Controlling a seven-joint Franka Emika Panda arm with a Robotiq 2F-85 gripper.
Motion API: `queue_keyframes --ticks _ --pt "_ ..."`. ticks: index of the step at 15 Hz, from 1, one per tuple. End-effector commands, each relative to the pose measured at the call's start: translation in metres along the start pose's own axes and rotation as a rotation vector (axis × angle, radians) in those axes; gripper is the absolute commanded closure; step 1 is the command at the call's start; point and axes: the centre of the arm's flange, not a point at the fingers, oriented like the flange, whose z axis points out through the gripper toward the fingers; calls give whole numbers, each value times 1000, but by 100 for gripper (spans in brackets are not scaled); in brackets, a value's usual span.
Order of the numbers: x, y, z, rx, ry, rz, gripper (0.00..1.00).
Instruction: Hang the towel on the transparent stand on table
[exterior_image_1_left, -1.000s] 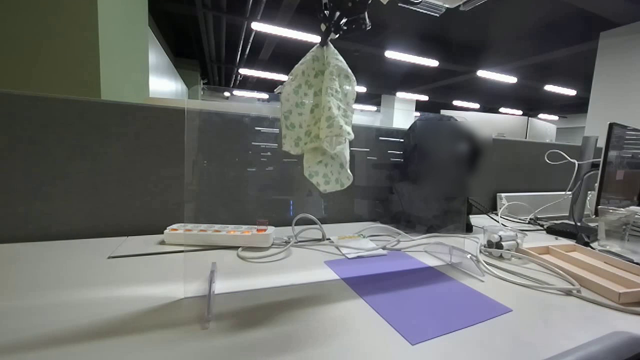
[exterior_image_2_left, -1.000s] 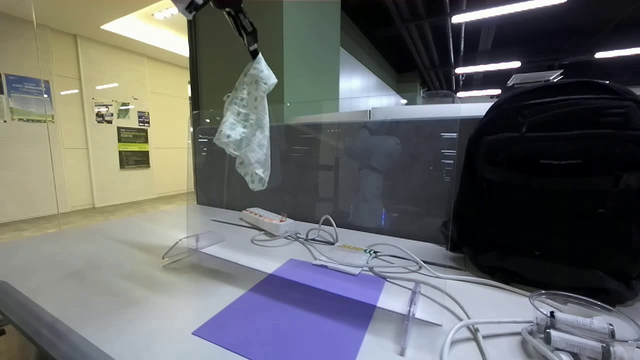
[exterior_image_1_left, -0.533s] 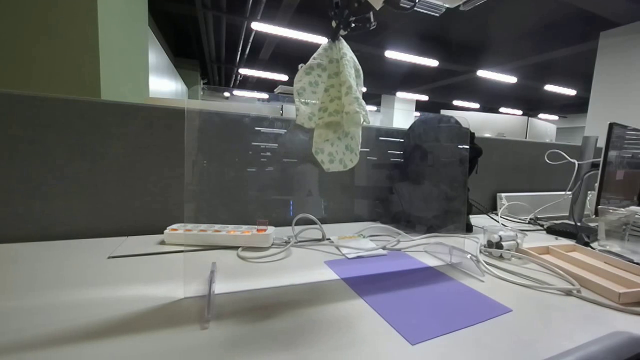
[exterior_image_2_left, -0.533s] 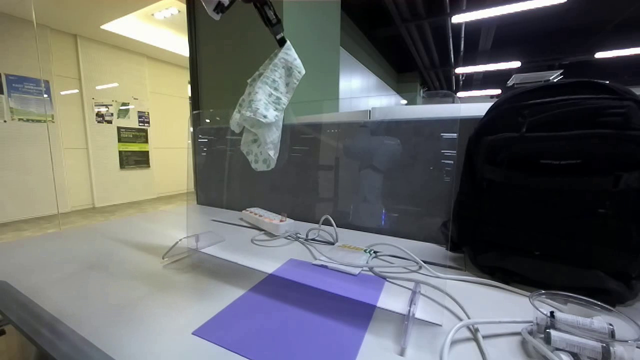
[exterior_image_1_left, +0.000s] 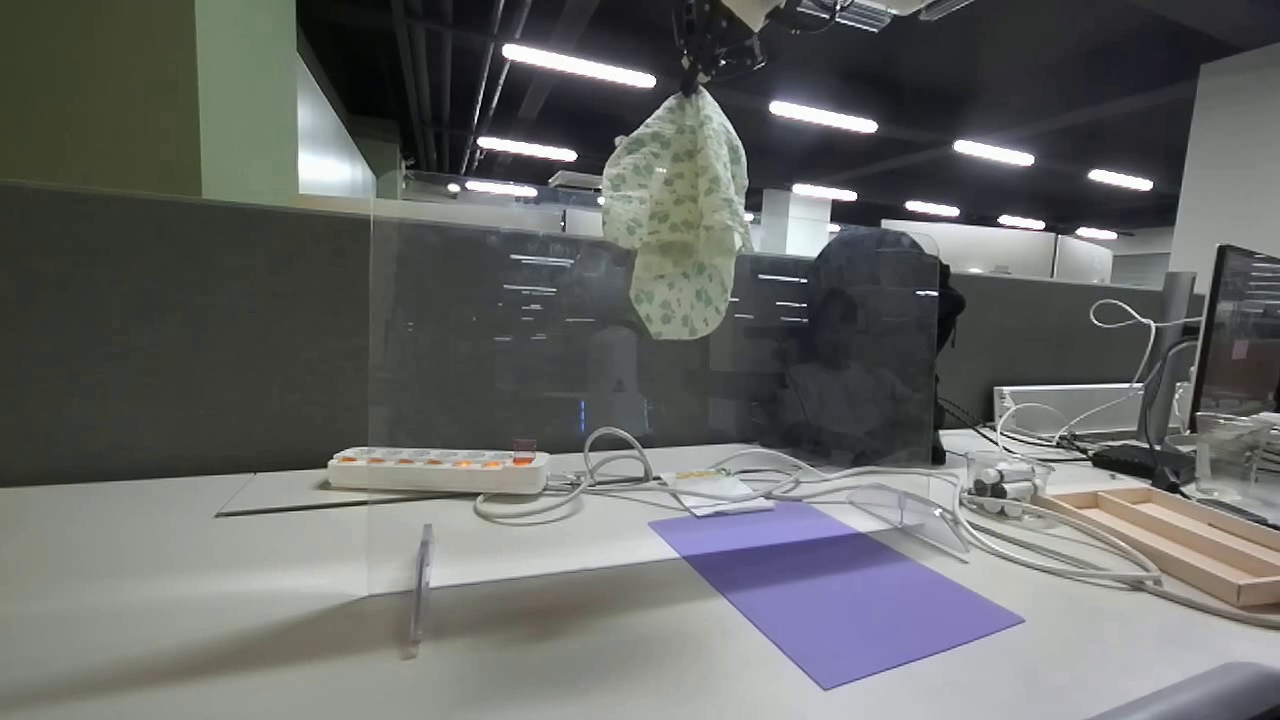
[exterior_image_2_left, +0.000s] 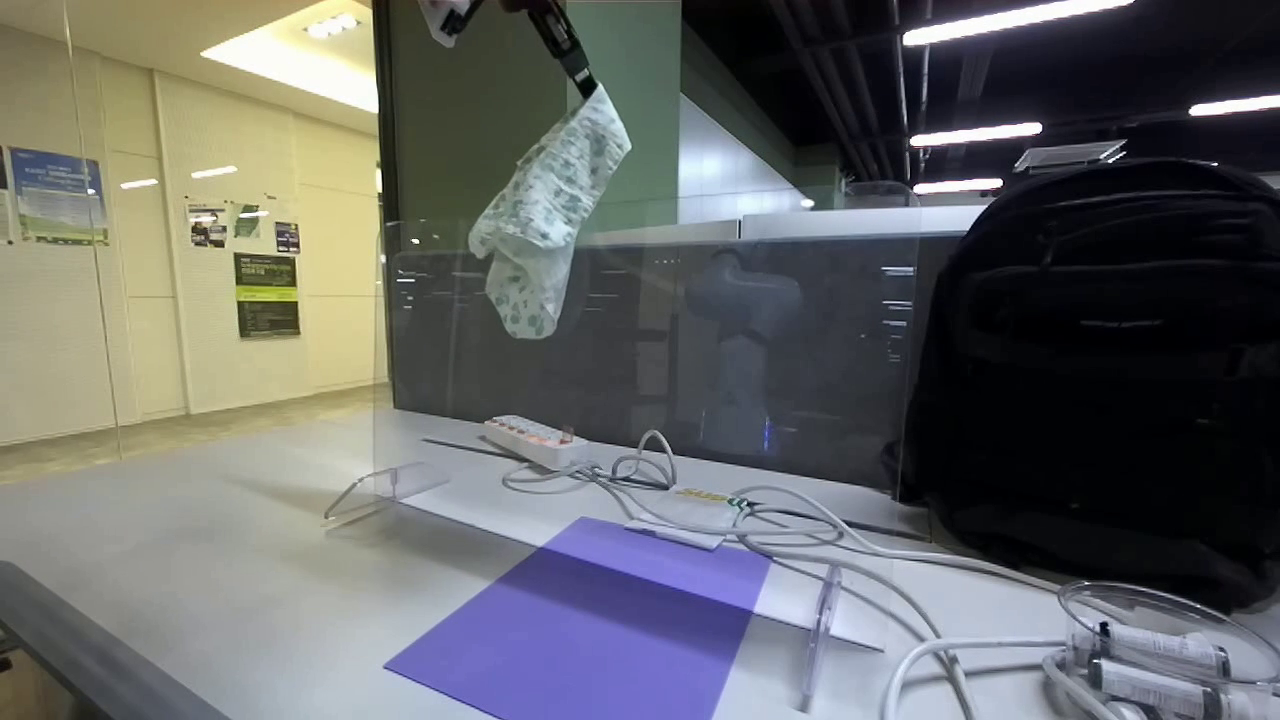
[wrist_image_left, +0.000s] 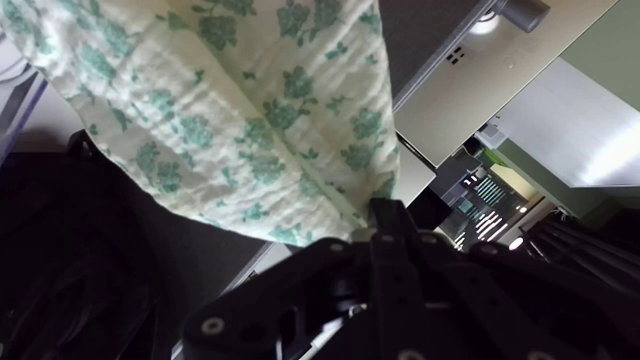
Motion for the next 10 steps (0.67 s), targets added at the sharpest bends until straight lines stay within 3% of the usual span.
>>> queue_keyframes --ticks 1,5,6,8,10 --pt "-1 -22 -1 -53 7 45 100" --pt "-5 -27 -5 -104 -34 48 100" --pt "-6 -29 -6 -115 -53 49 74" --pt "-9 -33 -7 -134 -82 53 69" --pt "-11 -37 -8 -141 -100 57 55"
